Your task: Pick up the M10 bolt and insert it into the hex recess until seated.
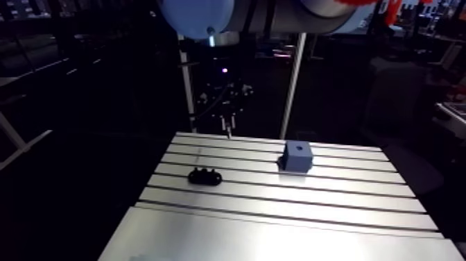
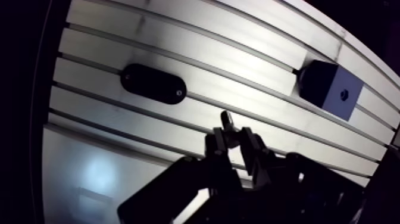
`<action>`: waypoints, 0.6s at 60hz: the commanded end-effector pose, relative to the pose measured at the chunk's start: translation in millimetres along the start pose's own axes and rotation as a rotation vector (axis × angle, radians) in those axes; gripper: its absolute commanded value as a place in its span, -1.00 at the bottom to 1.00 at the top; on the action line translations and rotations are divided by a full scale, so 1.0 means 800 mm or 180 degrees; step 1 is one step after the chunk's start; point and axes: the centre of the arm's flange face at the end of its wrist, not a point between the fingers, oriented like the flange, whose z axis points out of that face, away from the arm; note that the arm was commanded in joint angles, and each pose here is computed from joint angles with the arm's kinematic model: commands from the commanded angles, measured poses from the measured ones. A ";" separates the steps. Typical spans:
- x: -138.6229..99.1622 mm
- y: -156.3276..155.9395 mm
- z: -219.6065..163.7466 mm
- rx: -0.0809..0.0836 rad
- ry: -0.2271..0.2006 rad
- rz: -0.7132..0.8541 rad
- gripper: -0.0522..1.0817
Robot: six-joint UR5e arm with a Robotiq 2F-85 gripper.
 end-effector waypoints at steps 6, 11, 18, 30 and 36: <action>0.052 0.173 -0.087 0.0236 -0.0467 -0.0572 0.62; 0.057 0.210 -0.084 0.0276 -0.0471 -0.0783 0.63; 0.062 0.222 -0.080 0.0274 -0.0483 -0.0798 0.63; 0.057 0.234 -0.070 0.0279 -0.0501 -0.0735 0.62; 0.050 0.247 -0.066 0.0314 -0.0499 -0.0671 0.62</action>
